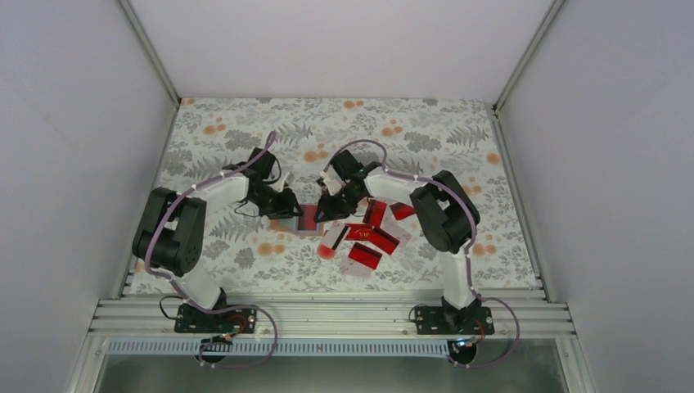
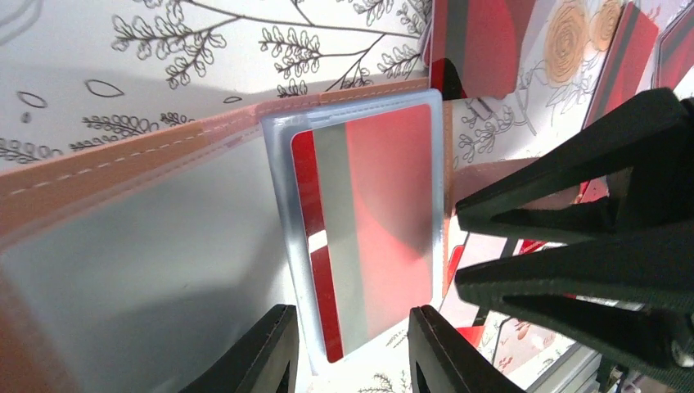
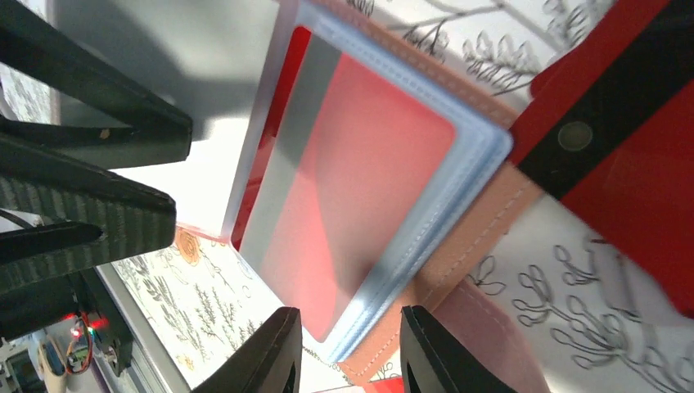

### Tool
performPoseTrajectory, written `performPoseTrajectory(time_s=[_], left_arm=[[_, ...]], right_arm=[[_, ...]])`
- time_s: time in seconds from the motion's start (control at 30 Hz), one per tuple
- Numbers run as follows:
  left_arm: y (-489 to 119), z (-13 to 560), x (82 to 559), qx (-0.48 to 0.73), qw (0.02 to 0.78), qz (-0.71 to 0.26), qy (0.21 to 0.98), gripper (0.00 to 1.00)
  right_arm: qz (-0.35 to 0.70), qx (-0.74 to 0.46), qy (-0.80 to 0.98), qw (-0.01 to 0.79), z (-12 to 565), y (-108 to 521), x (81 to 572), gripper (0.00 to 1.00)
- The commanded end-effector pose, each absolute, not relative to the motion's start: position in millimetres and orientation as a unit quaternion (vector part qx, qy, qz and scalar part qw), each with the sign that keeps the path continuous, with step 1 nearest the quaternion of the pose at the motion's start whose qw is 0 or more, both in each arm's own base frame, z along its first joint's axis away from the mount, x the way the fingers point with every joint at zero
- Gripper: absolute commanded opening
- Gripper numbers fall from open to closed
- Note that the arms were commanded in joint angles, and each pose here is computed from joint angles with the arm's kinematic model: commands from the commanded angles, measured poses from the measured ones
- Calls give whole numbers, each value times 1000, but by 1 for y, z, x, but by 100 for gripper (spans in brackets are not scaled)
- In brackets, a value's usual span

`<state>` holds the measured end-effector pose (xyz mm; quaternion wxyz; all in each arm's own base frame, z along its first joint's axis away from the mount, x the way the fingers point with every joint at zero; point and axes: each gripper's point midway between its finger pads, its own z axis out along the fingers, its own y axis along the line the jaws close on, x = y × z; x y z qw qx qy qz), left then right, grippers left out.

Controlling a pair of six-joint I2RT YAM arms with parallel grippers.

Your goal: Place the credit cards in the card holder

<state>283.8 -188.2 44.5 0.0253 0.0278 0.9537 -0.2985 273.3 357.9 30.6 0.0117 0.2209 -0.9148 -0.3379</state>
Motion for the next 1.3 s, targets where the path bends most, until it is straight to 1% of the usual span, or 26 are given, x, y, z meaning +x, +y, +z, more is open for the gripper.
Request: performPoseTrajectory(time_s=[0.0,0.07,0.17,0.43,0.87,1.27], left_arm=[[-185,60,288,36,50,-282,958,36],[-182,57,287,35,51,-275,960,35],[-178,50,285,32,52,-264,963,30],[-170,38,282,26,54,-241,969,24],[-167,28,275,29,43,-235,971,21],[-167,23,272,30,38,-236,971,20]], right_arm=[[-357,207,-910,-21,62,357,289,32],[-370,203,-907,-17,68,360,291,32],[-385,197,-901,-13,75,365,293,33],[-401,182,-898,3,68,374,296,33],[-379,153,-912,19,40,375,310,33],[-339,146,-929,24,25,360,307,34]])
